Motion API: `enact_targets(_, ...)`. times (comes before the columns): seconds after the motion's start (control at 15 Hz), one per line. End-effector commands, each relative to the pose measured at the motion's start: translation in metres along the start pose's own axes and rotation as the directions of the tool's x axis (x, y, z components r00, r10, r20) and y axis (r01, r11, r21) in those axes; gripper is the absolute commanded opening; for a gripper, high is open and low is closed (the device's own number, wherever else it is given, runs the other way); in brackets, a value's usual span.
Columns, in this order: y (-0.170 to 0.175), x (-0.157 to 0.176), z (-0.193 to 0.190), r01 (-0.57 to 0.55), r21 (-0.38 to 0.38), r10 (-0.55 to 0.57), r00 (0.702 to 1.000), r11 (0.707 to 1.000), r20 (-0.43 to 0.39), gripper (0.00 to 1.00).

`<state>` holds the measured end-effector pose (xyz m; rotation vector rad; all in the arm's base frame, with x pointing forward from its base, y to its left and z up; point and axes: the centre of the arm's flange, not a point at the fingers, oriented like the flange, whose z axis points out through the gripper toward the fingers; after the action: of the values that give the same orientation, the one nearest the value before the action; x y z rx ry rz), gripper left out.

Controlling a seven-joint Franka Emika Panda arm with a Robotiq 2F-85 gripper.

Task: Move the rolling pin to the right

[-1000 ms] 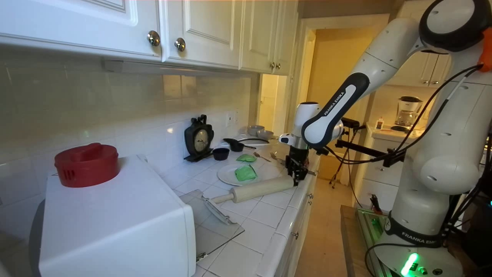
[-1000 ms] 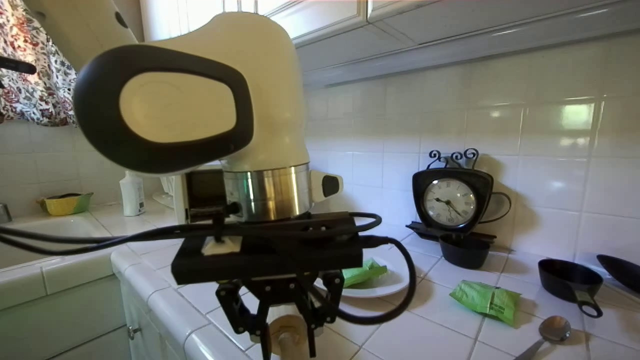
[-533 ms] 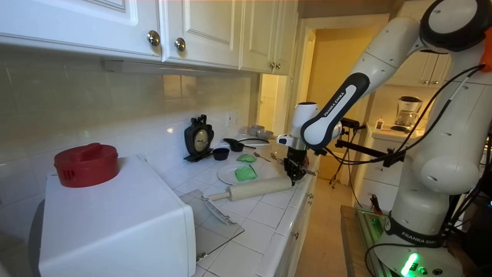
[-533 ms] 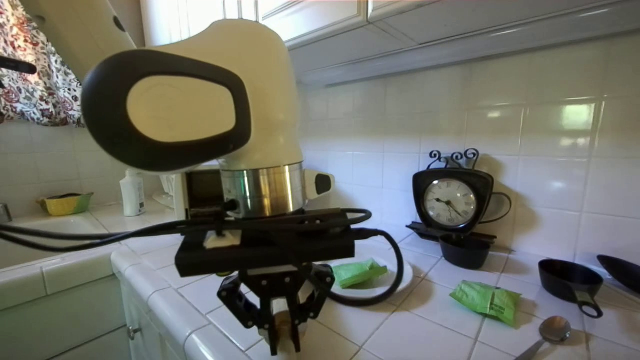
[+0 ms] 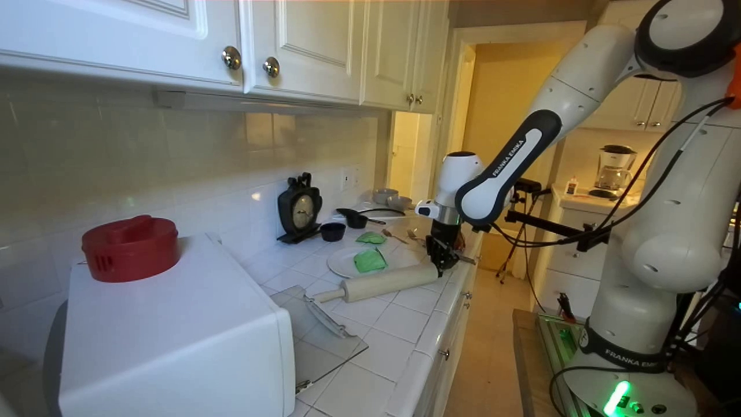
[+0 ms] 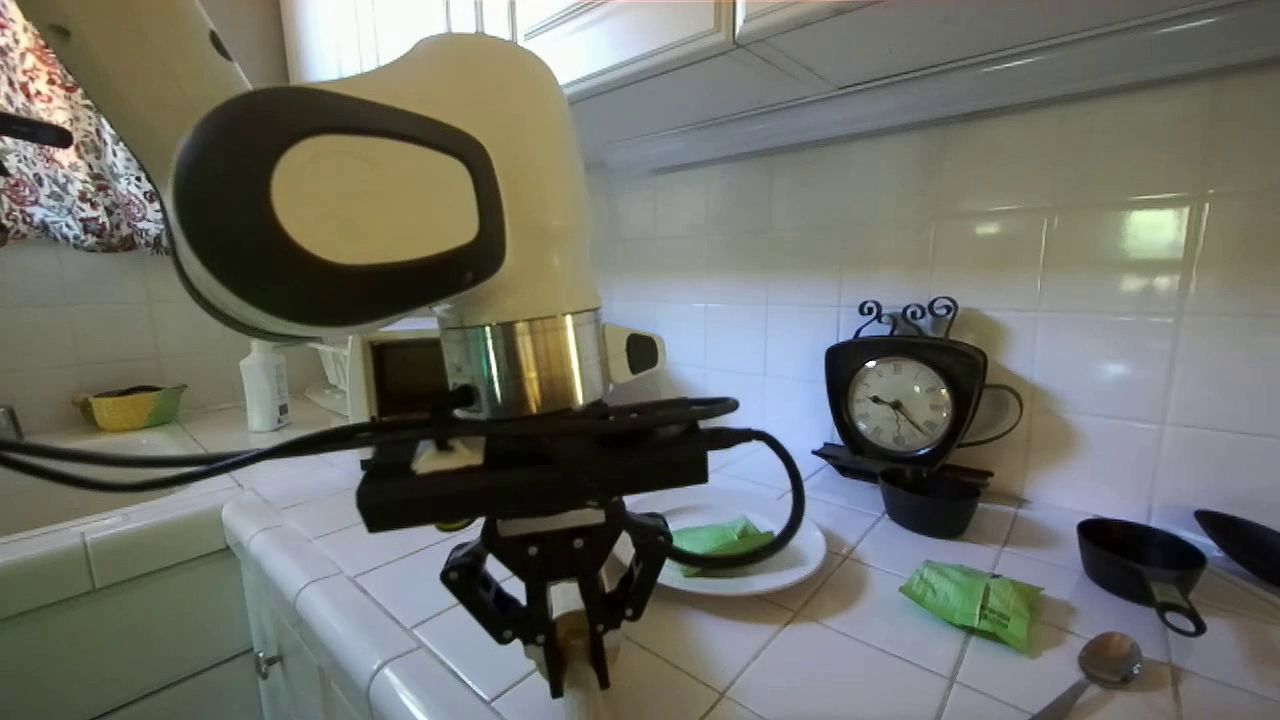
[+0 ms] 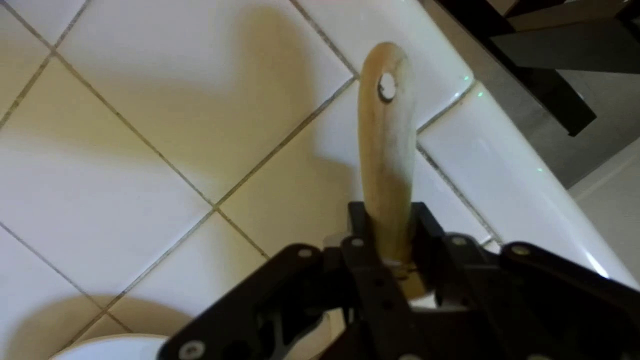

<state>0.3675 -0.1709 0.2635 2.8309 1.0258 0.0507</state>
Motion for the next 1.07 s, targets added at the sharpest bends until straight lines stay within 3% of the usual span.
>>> enact_targets(0.0, -0.052, -0.020, -0.027, -0.020, -0.085, 0.020, 1.000, 0.996, 0.005, 0.06)
enact_targets(1.0, -0.051, -0.023, -0.064, -0.147, -0.279, 0.137, 0.989, 0.949, -0.053, 0.06)
